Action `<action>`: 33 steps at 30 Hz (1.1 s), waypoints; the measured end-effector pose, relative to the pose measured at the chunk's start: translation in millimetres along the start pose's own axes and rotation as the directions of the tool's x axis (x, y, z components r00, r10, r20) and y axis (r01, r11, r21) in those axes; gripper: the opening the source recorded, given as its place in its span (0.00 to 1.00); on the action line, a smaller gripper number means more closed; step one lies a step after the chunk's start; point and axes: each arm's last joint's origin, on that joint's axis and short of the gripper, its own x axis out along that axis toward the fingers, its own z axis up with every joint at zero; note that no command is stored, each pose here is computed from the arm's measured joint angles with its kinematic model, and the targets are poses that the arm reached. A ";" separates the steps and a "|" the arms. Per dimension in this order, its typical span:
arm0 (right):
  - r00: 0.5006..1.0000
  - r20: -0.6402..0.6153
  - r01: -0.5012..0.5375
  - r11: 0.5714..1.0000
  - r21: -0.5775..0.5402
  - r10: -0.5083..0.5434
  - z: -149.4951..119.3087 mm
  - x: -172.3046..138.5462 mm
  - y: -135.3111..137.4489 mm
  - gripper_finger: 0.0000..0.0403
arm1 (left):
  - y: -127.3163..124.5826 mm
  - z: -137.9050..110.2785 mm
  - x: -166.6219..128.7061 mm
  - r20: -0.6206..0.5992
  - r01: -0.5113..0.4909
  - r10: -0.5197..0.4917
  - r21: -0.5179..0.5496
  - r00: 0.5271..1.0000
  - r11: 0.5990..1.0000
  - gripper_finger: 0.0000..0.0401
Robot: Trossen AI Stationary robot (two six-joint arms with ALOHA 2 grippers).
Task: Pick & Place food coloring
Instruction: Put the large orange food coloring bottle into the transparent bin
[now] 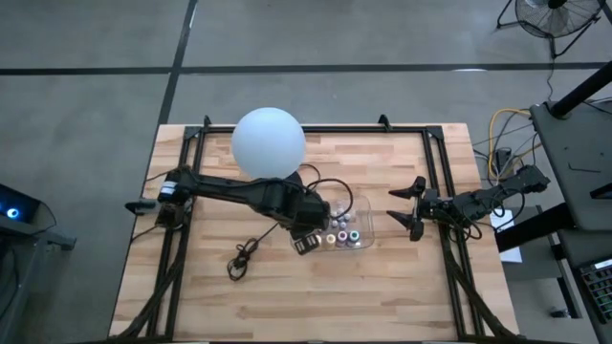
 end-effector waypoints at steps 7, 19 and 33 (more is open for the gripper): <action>1.000 0.000 0.000 1.000 0.000 0.000 0.0 0.0 0.0 0.77 | -3.8 -8.5 26.9 -0.027 -0.017 0.017 -0.011 0.999 1.000 0.24; 1.000 0.000 -0.001 1.000 0.000 0.001 0.0 0.0 0.1 0.76 | -8.3 -17.5 54.7 -0.038 -0.012 0.011 -0.024 0.999 1.000 0.24; 1.000 0.000 0.000 1.000 0.000 0.000 -0.1 0.0 0.0 0.75 | -12.3 -27.8 80.2 -0.046 0.015 -0.016 -0.018 0.999 1.000 0.24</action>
